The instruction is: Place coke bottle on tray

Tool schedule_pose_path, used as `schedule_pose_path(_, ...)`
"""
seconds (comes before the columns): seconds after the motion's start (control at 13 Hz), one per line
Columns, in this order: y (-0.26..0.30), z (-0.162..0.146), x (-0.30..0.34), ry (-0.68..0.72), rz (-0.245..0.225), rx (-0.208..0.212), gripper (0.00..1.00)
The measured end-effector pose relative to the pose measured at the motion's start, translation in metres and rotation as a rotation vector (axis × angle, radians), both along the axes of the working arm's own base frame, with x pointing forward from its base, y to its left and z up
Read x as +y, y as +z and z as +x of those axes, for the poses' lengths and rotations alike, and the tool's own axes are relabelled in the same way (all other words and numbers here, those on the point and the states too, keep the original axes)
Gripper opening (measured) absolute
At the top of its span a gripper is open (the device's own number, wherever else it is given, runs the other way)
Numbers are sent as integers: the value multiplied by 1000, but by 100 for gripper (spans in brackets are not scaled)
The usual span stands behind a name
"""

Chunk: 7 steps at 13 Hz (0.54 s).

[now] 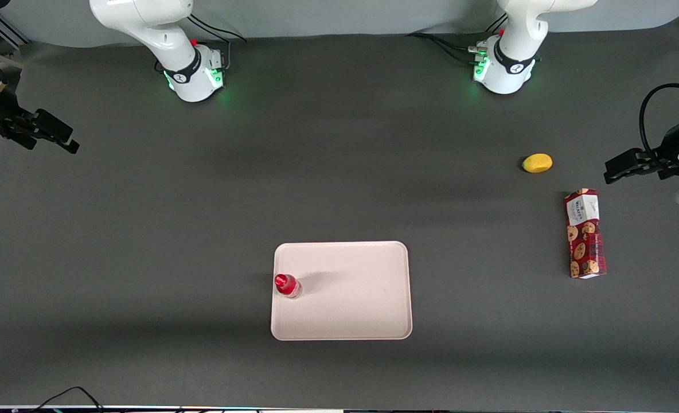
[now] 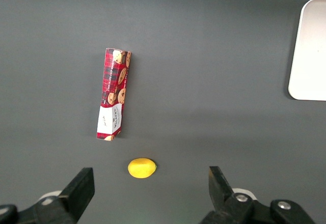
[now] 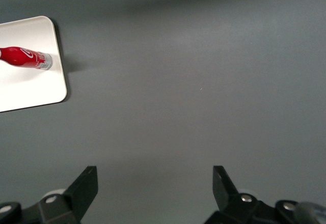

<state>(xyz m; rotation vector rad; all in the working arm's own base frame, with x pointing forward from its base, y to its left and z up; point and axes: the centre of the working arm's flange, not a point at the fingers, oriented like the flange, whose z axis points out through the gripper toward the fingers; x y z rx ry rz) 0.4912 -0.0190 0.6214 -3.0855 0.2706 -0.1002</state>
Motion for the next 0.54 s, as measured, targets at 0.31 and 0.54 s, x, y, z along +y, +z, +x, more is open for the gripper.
schedule_pose_path(0.31, 5, 33, 7, 5, -17, -19, 100)
schedule_pose_path(0.54, -3, 51, 10, 6, -25, -8, 100)
